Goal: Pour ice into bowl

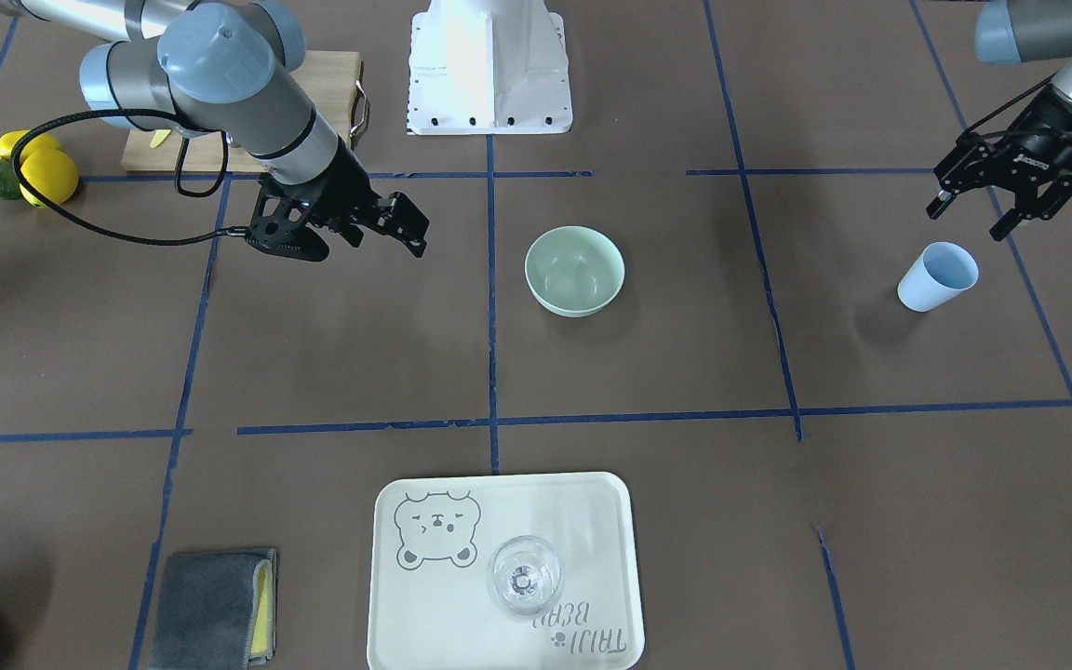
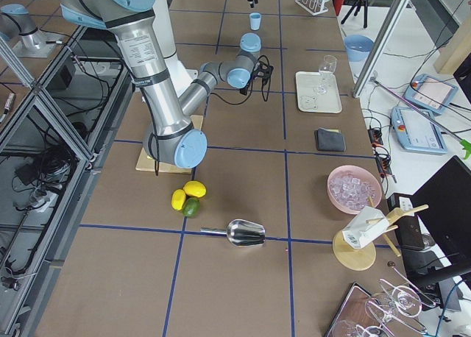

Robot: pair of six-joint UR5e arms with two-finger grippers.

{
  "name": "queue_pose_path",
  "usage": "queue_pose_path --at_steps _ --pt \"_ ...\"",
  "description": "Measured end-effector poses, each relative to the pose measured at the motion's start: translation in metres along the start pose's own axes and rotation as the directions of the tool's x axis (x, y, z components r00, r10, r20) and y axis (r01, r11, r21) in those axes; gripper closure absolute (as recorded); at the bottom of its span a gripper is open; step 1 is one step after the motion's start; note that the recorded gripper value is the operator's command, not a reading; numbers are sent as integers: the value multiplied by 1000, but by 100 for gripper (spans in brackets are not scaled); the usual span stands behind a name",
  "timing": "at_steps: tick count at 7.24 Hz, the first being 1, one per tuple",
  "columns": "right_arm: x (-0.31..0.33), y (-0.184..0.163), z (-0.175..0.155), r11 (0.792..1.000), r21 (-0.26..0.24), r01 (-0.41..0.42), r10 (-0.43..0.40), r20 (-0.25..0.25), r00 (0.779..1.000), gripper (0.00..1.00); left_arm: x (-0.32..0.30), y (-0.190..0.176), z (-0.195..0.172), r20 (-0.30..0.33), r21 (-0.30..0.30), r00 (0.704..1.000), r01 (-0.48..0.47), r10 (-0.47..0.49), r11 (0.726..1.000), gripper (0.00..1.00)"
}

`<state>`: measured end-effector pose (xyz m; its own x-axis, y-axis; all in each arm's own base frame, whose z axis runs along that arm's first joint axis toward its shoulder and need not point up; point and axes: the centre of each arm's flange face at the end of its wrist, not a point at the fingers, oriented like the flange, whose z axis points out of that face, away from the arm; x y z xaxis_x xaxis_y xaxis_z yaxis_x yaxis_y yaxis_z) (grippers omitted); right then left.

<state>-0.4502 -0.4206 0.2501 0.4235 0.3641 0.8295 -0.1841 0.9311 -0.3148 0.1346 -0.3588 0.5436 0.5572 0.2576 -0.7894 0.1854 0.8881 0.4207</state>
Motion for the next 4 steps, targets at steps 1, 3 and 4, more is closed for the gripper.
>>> queue_pose_path --at_steps 1,3,4 --pt "0 1 -2 1000 2 2 -2 5 1000 0 -2 18 -2 38 73 999 -16 13 997 0" --pt "-1 8 -15 1000 8 8 -9 27 1000 0 -12 40 -4 137 176 990 -40 16 983 0" --pt "1 11 -19 1000 8 10 -10 32 999 0 -11 54 -2 166 217 986 -38 1 975 1"
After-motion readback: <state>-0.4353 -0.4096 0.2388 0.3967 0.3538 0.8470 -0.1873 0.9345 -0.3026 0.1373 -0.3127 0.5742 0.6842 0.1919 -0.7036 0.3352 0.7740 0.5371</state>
